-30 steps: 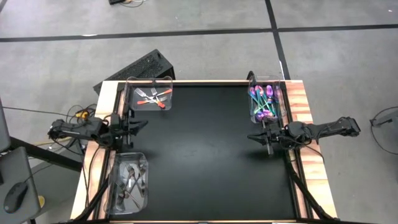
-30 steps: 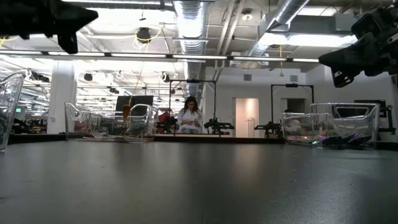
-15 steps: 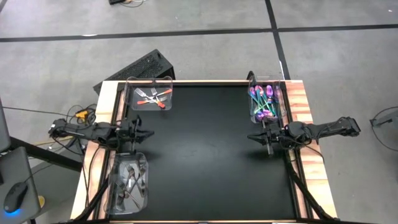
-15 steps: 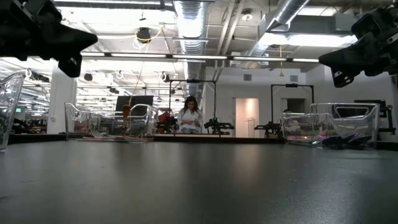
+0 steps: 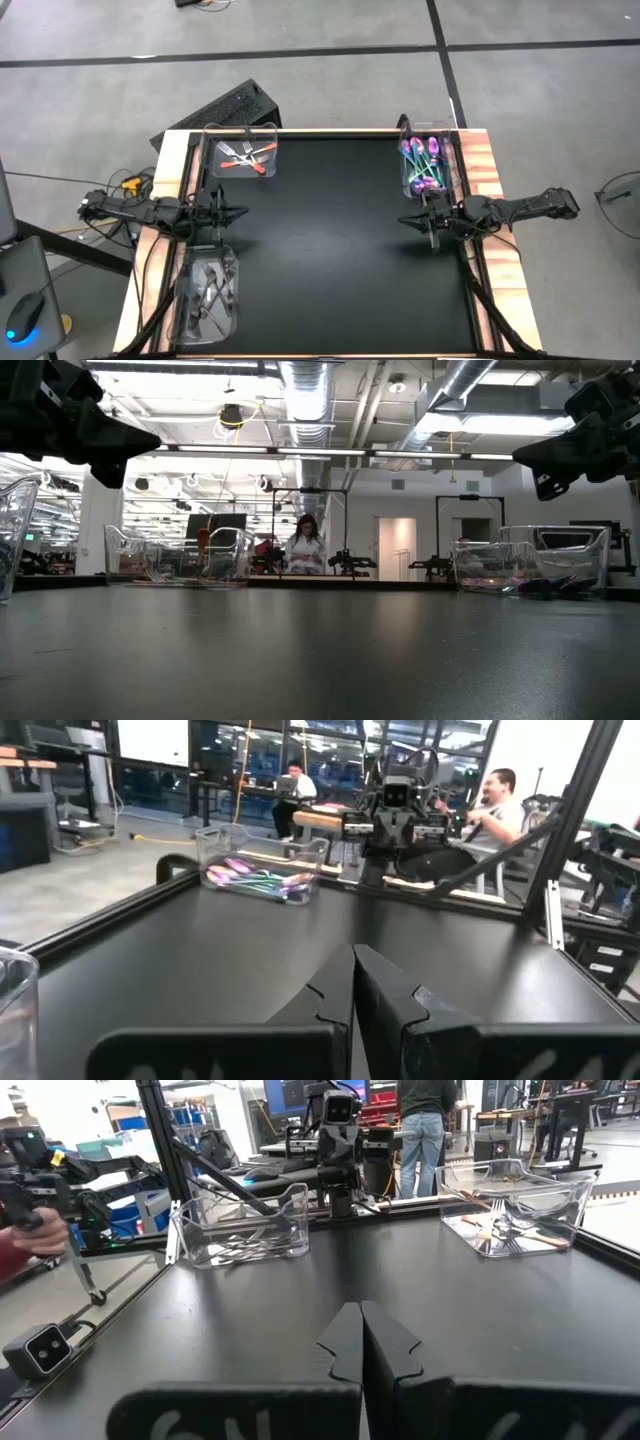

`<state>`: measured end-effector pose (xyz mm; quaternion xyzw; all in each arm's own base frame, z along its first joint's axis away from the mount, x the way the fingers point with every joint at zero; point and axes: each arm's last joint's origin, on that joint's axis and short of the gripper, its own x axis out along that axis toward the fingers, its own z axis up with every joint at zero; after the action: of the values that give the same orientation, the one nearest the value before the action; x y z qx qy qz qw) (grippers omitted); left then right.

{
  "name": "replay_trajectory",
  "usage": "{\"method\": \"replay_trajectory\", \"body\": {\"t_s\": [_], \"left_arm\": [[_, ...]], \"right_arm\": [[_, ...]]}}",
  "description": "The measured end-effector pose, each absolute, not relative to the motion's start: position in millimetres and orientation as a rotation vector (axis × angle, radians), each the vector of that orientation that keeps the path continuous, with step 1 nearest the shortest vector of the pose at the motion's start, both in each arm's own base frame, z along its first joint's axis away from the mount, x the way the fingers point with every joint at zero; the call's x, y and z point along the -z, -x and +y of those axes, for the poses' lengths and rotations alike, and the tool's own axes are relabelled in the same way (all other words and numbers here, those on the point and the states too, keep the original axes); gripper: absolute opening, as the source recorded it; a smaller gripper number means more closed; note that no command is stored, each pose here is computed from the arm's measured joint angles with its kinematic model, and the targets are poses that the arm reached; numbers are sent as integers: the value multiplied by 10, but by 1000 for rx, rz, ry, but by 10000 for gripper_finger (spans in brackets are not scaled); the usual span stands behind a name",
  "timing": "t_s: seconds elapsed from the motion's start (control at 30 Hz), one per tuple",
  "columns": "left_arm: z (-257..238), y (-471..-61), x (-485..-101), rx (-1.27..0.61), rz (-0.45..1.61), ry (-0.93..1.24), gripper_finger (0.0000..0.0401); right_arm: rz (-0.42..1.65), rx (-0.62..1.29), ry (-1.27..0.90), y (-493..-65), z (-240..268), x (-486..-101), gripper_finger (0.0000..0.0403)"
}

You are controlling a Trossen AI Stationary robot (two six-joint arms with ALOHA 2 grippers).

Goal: Sort silverware by color (type)
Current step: Return to Home Position

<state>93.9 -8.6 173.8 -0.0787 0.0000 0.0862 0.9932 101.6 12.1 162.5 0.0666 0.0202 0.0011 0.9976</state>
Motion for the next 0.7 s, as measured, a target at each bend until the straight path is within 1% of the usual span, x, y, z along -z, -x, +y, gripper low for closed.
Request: {"method": "replay_trajectory", "body": {"t_s": [0.7], "left_arm": [[-86, -940, -1737, -173, 2, 173, 0]], "right_arm": [[40, -3, -134, -1016, 121, -1626, 12]]}}
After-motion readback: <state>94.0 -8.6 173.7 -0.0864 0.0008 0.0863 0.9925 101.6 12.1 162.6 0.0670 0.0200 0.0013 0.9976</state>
